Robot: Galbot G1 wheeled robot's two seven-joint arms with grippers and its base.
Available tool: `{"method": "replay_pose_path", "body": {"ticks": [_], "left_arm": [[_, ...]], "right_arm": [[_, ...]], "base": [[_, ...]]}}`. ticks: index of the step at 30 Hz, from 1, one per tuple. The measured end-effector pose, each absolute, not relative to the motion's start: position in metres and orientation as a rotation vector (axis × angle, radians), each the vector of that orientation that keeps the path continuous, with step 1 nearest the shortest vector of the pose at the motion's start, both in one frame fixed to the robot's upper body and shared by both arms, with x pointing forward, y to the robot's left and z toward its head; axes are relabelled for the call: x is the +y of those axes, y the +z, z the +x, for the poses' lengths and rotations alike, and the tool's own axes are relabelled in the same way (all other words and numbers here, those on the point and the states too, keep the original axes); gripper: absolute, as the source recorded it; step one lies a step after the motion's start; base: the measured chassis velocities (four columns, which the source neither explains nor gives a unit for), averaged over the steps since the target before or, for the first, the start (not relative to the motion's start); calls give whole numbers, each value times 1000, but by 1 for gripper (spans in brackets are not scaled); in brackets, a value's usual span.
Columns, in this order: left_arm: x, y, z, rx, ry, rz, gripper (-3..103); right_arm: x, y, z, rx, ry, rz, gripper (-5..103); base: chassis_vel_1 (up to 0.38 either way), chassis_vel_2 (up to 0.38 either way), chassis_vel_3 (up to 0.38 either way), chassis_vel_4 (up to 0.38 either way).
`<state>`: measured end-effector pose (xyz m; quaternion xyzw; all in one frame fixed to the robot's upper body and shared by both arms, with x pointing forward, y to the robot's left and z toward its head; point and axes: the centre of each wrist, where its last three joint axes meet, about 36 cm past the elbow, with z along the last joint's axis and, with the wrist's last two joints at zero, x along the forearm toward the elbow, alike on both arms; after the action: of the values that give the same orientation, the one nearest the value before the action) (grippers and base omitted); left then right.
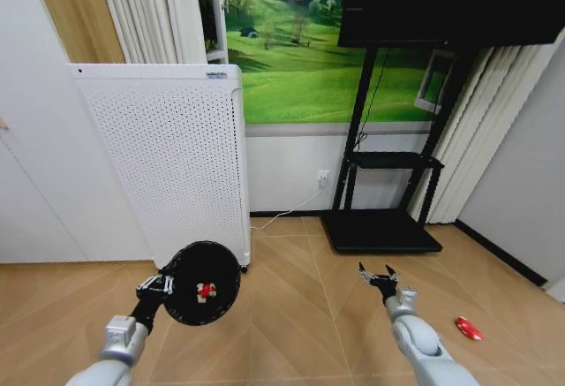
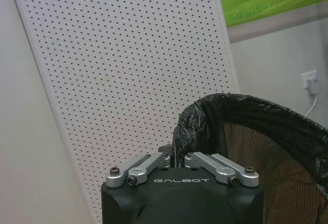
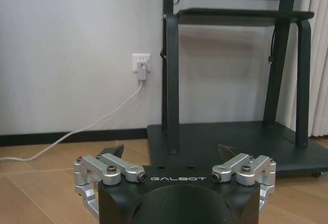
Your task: Pick up the trash bin and place the garbage on the floor into it.
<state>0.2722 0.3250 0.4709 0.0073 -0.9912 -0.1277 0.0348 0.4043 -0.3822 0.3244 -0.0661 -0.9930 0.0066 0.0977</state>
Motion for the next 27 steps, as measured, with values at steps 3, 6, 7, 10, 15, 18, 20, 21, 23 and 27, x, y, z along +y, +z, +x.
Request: {"method": "replay_pose_path", "body": {"ticks": [3,6,7,10,15,18,20,21,23,27], "left_arm": [[328,473,263,-3045,-398,60,7],[329,470,258,-3039,-391,85,7],[329,468,256,-3037,-386,91,7],[329,467,255,-3037,-383,98,7],[331,467,256,-3042,-389,110,7],[333,467,258,-3046,-393,114,7],[333,467,261,-3049,-392,116,7],[333,466,262,-3050,-389,115,7],[332,465,263,-3050,-386,112,7],[331,463,265,-3050,-380,111,7]], "right_arm": [[-380,325,399,-2965,6,-170,100],[-377,324,398,-2967,-10,-167,100],[-375,323,397,-2967,-16,-167,100],[-373,322,397,-2965,-22,-167,100],[-372,322,396,-2965,-23,-164,100],[-372,322,396,-2965,-21,-161,100],[-373,320,397,-2963,-15,-157,100],[-374,319,398,-2964,-13,-156,100],[-374,319,398,-2965,-11,-155,100],[-376,318,399,-2965,-6,-153,100]], "base": [[0,0,0,0],[0,0,0,0],[0,0,0,0],[0,0,0,0],[-52,-42,40,46],[-114,-85,105,104],[-157,-153,154,140],[-182,-161,185,181],[-213,-200,185,181],[-242,-229,217,234]]}}
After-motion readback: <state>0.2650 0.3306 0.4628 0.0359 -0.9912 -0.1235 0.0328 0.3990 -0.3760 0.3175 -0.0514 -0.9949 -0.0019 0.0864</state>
